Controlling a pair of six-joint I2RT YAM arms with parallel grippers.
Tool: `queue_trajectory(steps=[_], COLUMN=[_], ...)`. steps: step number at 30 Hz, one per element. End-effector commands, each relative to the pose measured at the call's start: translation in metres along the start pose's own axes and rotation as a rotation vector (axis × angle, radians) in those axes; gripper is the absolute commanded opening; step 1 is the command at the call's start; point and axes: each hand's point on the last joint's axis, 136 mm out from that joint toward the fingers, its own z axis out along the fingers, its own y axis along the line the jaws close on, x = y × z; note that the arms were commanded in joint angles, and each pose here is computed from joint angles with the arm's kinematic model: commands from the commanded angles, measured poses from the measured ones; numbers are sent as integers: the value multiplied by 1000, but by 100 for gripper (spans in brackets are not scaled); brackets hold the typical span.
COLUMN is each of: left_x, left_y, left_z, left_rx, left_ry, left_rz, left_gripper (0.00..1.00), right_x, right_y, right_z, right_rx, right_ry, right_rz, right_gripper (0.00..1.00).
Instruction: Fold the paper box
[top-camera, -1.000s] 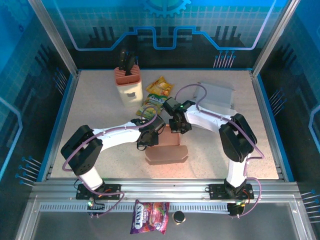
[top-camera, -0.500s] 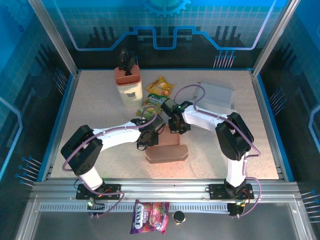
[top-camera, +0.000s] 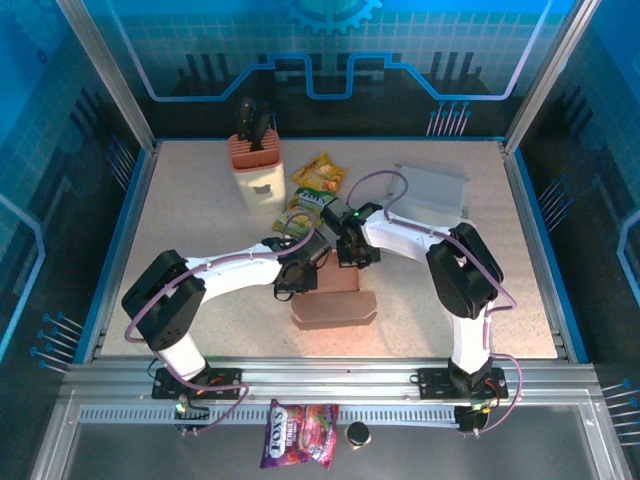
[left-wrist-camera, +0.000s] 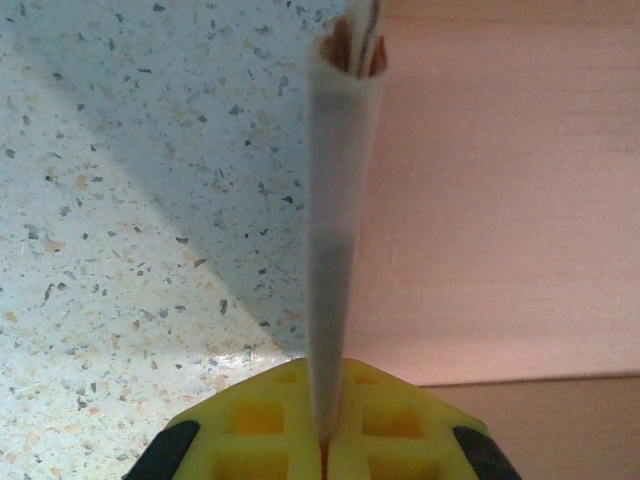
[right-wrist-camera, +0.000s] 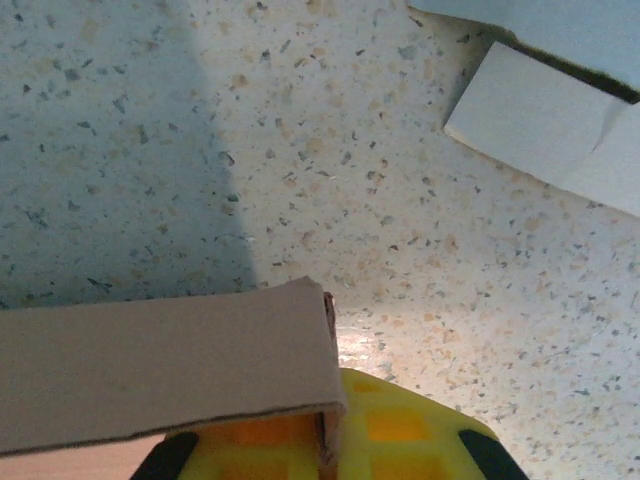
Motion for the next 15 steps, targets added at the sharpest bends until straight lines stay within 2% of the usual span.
queue_trajectory(steps=[1, 2, 5, 8, 11, 15], left_x=[7, 5, -6, -17, -20, -18], left_y=[9, 7, -3, -15, -22, -17], left_z=[0, -3, -21, -40, -48, -43], left_rx=[-38, -25, 47, 146, 224, 239], left_ry=[27, 17, -32, -73, -64, -30], left_rz=[24, 22, 13, 13, 20, 20], left_gripper=[0, 0, 26, 43, 52, 54], right_x=[11, 13, 13, 14, 15, 14], right_y=[-22, -22, -23, -23, -23, -23], right_z=[8, 7, 3, 1, -1, -2], right_rx=[127, 124, 121, 109, 104, 100], right_ry=[25, 23, 21, 18, 18, 14], right_rz=[-21, -21, -19, -22, -22, -18], right_gripper=[0, 0, 0, 0, 0, 0])
